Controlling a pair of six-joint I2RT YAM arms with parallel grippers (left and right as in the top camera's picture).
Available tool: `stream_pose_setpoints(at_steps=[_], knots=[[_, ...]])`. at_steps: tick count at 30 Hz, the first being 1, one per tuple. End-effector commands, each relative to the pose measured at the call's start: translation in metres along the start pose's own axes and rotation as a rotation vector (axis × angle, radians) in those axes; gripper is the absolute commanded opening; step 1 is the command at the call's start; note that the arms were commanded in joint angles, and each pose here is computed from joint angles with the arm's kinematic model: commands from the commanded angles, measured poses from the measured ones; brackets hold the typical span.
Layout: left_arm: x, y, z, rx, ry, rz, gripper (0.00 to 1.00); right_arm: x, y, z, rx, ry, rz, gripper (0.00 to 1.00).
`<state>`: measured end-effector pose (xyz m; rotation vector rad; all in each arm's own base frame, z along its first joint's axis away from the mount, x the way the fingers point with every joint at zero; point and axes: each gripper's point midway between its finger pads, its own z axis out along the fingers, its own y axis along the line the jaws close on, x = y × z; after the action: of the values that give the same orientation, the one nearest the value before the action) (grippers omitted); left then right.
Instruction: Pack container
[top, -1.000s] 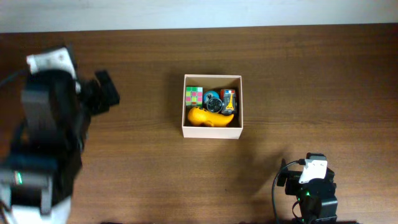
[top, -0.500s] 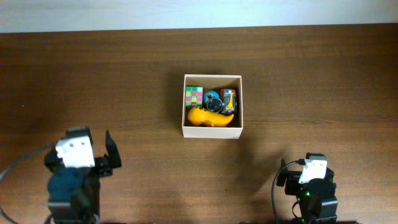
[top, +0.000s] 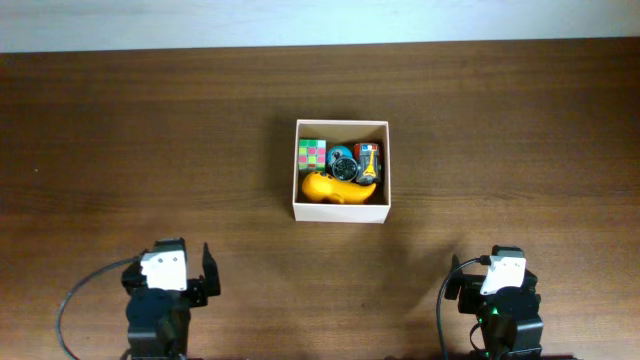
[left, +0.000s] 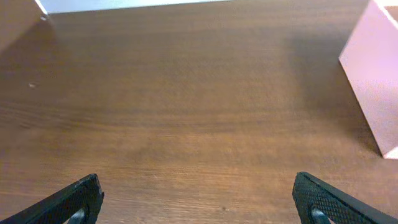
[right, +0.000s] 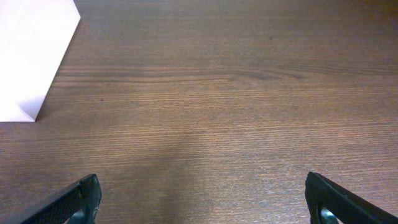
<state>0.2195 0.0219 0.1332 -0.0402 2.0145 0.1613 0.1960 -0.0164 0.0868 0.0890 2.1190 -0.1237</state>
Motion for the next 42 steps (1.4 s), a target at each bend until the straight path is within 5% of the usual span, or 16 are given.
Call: stream_pose_setpoints(at_steps=[1,42], knots=[[0.0114,-0.0075,0.0045,0.038,-0.020,0.011,0.99,0.0006,-0.0020,0.0010,0.010,-0.006,-0.001,0.99],[0.0161,-0.0079,0.0064,0.036,-0.057,0.007,0.99,0.0006,-0.0020,0.0010,0.010,-0.006,-0.001,0.99]])
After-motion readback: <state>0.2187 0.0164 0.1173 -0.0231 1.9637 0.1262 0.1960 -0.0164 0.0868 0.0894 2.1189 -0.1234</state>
